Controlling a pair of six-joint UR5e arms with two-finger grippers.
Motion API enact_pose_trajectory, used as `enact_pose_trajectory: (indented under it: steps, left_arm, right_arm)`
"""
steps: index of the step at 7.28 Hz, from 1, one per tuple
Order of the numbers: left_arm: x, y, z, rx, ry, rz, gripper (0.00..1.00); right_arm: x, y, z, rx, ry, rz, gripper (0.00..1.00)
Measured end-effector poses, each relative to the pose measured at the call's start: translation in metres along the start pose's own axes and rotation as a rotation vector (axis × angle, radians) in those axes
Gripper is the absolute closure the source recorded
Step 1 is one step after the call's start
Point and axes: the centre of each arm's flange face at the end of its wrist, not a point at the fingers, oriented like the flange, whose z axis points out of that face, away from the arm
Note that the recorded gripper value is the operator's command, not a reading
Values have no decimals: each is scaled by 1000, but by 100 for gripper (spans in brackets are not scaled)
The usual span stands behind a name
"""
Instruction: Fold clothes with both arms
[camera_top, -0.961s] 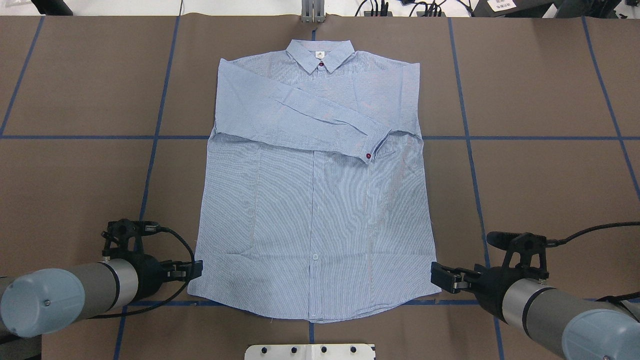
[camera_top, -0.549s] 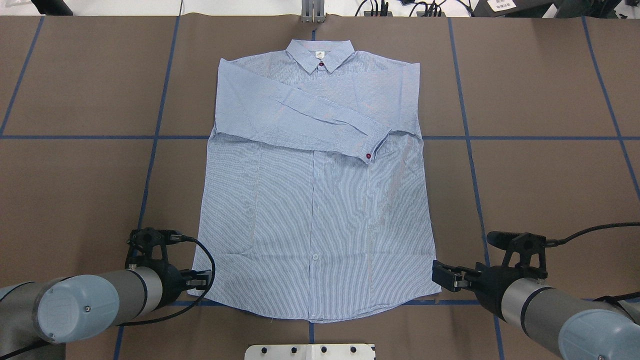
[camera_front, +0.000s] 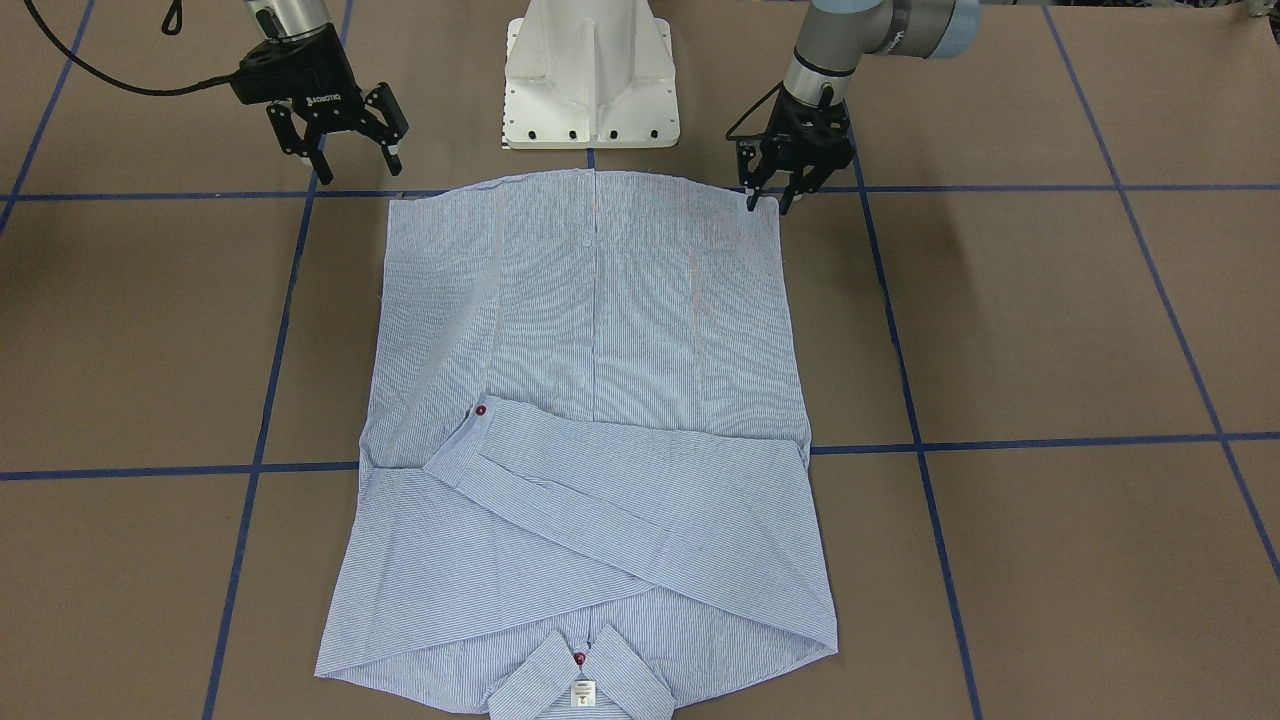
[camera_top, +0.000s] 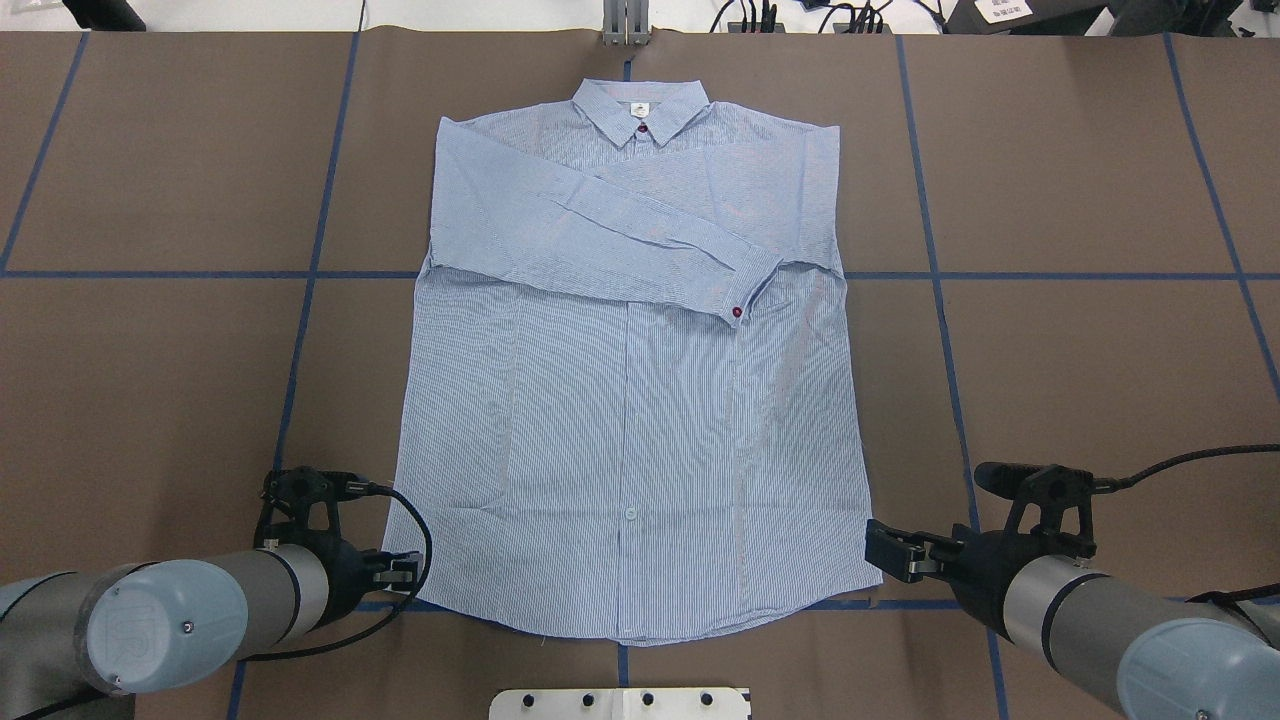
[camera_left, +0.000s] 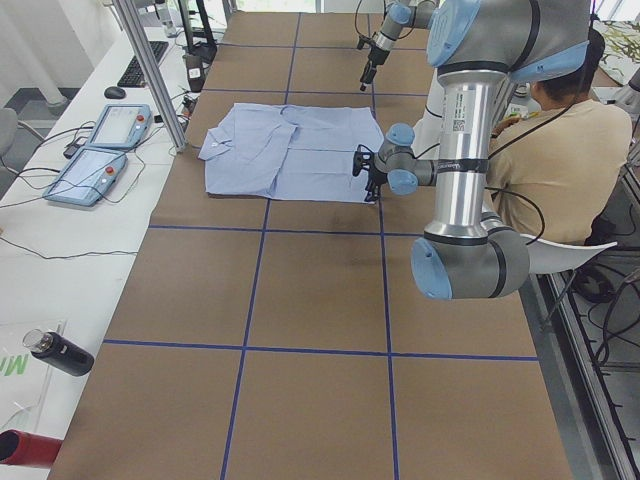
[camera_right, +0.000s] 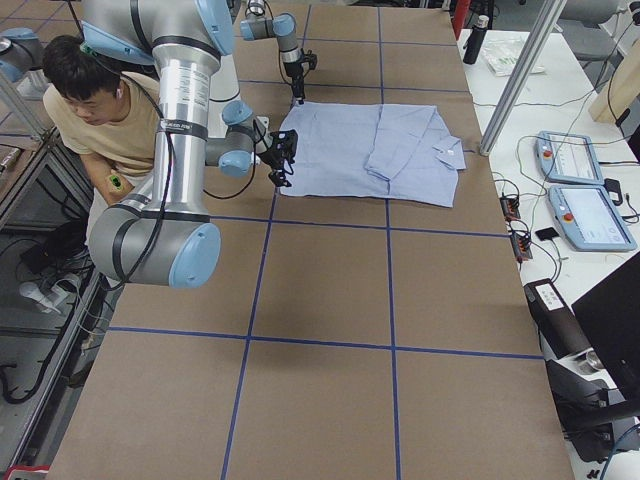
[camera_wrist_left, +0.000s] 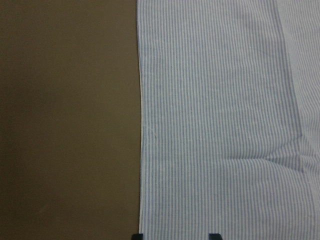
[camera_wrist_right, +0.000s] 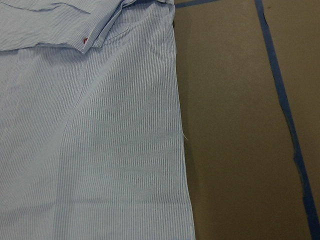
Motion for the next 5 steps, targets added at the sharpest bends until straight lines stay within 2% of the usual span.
enact_pose_trajectory:
  steps: [5]
  left_arm:
    - [1, 7, 2, -12, -2, 8, 48]
  right_arm:
    - [0, 0, 1, 5, 2, -1, 0]
